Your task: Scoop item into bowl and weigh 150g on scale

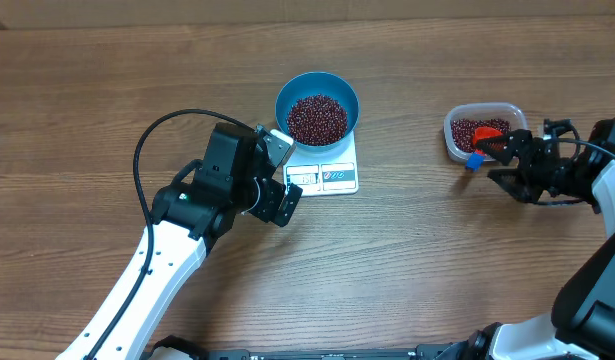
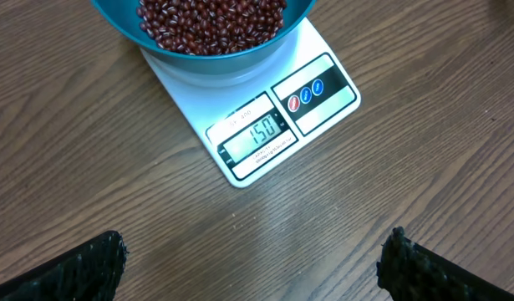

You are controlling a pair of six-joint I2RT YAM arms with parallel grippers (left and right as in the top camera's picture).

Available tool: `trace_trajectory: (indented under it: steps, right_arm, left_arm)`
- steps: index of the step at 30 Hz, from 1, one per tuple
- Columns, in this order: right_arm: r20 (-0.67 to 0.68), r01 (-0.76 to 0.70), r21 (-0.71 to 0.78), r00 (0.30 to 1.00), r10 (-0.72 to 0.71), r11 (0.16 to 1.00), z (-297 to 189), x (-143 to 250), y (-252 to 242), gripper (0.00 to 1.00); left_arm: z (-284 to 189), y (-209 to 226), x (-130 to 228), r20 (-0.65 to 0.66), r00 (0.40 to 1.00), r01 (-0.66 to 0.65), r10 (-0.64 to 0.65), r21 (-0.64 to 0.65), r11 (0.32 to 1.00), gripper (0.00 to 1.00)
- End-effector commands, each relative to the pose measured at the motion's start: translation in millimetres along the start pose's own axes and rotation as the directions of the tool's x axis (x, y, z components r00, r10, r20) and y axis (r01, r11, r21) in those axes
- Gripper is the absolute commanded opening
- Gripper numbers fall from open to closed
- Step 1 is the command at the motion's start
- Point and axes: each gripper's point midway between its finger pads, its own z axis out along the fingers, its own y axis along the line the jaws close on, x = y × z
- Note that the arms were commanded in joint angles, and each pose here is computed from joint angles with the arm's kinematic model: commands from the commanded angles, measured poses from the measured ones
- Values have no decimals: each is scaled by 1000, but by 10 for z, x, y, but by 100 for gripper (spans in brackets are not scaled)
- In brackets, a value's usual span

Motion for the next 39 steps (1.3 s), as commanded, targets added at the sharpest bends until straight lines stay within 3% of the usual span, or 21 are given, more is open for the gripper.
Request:
trace_trajectory:
  steps: [1, 4, 13, 18, 34, 36, 39]
  right_arm:
    - [109, 108, 77, 987, -116, 991, -358, -83, 298, 91]
    - [168, 162, 148, 968, -187, 976, -649, 58, 539, 92]
    - [205, 312, 160, 918, -340, 937, -984, 773, 1132, 100]
    - [142, 220, 145, 960, -241, 965, -1043, 1298, 1144, 100]
    - [137, 187, 257, 964, -228, 948, -1048, 1218, 919, 100]
    - [174, 231, 306, 940, -293, 923, -1105, 1190, 931, 100]
    - [242, 364, 390, 846, -476, 846, -1178, 1103, 1106, 100]
  left_arm:
    - [30, -10, 15, -8, 1000, 2, -2, -1, 1000, 100]
    - [31, -11, 16, -8, 1000, 2, -2, -1, 1000, 100]
    - [31, -10, 16, -8, 1000, 2, -2, -1, 1000, 100]
    - [30, -11, 15, -8, 1000, 2, -2, -1, 1000, 100]
    - [31, -10, 16, -8, 1000, 2, -2, -1, 1000, 99]
    - [31, -10, 16, -8, 1000, 2, -2, -1, 1000, 99]
    - [31, -10, 16, -8, 1000, 2, -2, -1, 1000, 100]
